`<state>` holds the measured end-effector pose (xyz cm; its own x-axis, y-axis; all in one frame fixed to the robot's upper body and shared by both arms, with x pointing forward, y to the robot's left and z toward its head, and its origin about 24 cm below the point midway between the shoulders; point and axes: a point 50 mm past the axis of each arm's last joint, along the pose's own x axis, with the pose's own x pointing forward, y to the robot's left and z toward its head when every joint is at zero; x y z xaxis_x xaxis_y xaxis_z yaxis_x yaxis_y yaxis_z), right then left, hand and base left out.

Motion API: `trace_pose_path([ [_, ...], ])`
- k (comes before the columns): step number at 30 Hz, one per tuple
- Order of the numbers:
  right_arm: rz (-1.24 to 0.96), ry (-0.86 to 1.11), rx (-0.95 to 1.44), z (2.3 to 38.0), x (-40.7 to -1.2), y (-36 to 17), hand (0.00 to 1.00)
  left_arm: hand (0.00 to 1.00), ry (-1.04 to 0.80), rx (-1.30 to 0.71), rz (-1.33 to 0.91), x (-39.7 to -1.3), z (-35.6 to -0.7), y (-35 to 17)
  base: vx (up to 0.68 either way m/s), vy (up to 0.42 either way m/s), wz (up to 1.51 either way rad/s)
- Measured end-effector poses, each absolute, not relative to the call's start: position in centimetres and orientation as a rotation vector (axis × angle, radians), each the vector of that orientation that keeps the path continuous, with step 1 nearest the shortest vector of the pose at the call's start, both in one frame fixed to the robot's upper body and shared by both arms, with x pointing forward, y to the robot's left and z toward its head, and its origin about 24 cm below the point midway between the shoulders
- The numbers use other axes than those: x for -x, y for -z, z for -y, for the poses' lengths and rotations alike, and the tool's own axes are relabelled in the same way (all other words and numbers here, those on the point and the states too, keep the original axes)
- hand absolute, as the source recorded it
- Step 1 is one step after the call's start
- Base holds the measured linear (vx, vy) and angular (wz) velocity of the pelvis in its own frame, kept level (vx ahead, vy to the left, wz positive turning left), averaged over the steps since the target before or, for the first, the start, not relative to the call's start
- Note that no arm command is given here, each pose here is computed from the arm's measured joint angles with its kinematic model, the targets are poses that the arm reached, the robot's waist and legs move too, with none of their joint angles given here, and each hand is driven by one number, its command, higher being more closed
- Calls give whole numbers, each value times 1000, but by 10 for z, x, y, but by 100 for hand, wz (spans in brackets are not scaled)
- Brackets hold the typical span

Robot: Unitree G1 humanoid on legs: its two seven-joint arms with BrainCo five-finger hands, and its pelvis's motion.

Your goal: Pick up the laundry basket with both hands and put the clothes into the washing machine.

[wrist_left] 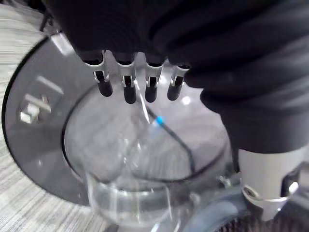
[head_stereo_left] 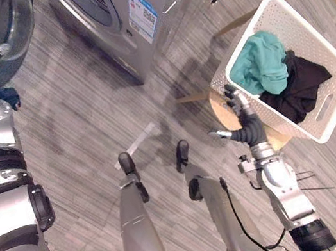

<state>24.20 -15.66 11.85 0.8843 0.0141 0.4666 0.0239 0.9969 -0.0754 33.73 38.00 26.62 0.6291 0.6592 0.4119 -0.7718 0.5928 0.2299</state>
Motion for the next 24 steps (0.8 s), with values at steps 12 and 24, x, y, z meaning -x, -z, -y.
trace_pose_path([
  [12,533,52,-9,168,-224,-129,0,0,-990,-178,230,-306,-414,-221,51,-2,0],
  [24,580,137,41,176,-228,-138,0,0,-557,-292,230,-328,-273,-123,37,20,-14],
])
